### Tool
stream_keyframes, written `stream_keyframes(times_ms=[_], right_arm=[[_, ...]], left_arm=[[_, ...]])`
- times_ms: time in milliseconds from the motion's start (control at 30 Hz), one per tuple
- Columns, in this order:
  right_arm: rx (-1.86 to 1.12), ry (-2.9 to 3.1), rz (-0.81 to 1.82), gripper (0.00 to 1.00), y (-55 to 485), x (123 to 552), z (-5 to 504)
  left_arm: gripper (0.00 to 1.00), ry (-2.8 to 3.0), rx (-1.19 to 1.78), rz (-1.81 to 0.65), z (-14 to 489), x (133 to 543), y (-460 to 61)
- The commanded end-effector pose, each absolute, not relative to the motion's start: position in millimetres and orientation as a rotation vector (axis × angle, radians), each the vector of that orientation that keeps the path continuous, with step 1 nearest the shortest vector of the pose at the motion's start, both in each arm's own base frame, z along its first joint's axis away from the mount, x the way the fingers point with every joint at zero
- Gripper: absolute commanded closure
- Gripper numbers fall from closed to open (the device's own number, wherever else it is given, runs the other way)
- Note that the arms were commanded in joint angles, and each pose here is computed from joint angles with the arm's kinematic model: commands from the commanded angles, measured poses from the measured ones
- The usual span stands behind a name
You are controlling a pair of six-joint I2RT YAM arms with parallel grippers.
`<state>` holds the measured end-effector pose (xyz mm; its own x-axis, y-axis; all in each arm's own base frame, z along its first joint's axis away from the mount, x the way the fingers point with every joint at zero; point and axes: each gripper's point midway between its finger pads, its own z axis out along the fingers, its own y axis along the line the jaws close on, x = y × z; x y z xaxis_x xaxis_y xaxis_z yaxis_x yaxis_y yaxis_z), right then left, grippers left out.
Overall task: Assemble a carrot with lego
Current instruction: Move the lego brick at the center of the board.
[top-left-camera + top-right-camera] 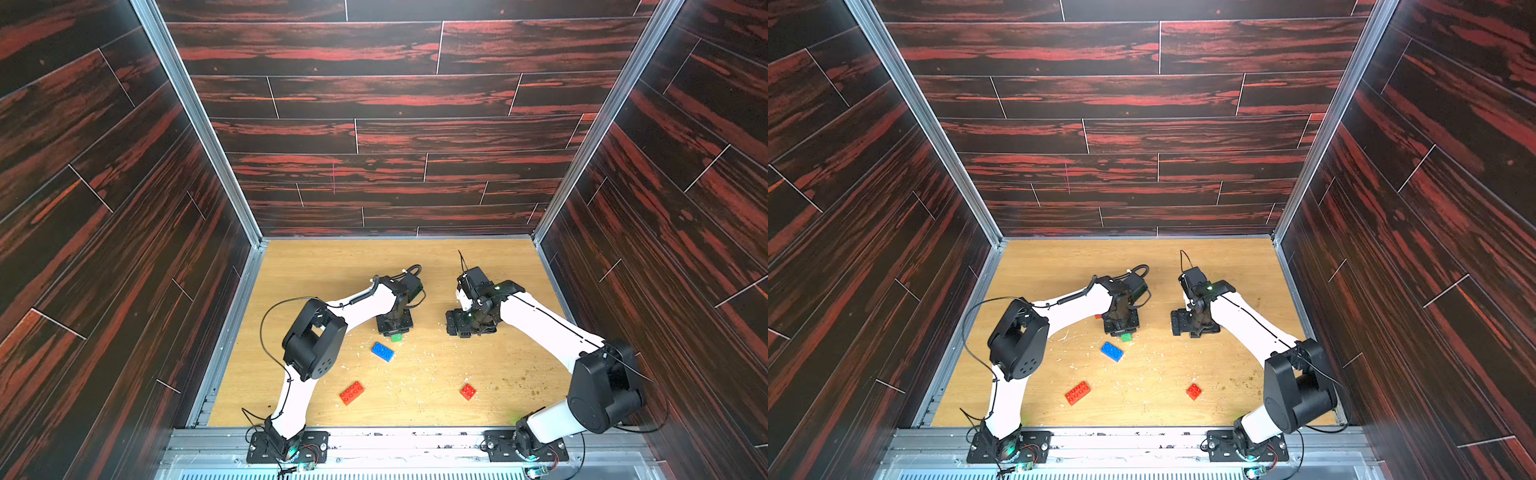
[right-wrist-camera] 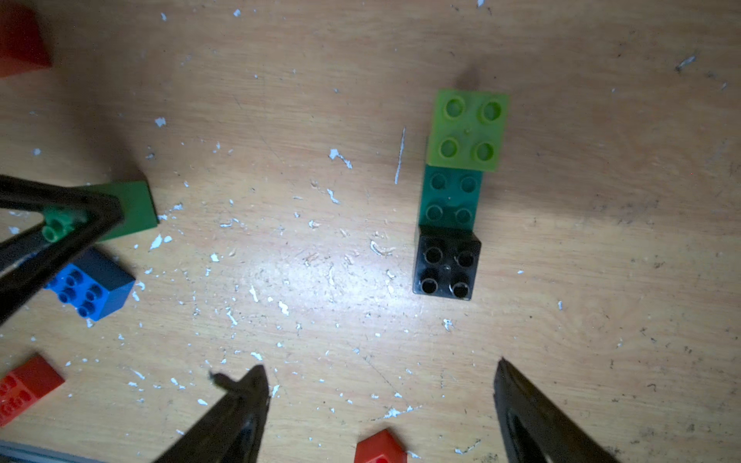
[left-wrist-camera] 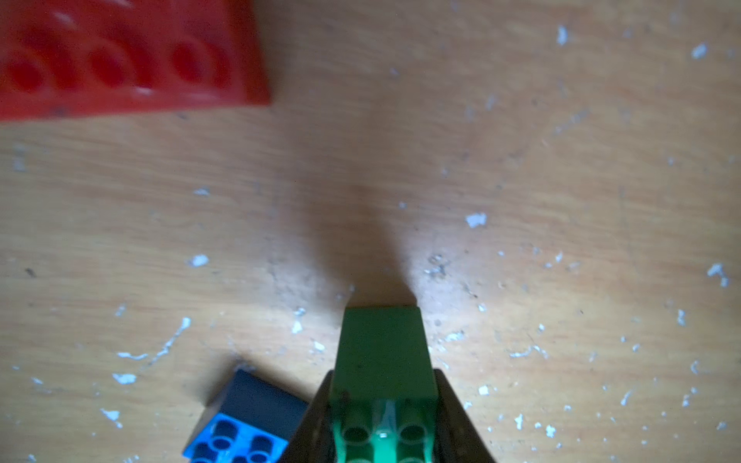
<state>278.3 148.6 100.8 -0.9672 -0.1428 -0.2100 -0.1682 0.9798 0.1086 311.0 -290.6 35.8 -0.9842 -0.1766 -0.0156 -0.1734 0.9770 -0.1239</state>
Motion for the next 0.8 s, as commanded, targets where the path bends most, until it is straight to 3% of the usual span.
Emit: stream_keyframes(times_ms=[0,500,767], right_arm=[[-0.212,2.915,0.201,0.11,146.8,274.6,107.5],[-0.203,2.908,0.222,0.11,146.7,271.9,109.8],[-0.216,2.900,0.244,0.11,149.0,270.9,115.6]], left_arm=[[0.72,3.199,-0.236,-0.126,23.8,289.6,-291.6],[0.39,3.185,-0.211,-0.141,28.0,289.2,-303.7],[0.21,3.046,-0.154,-0.146,69.8,301.6,-292.7]])
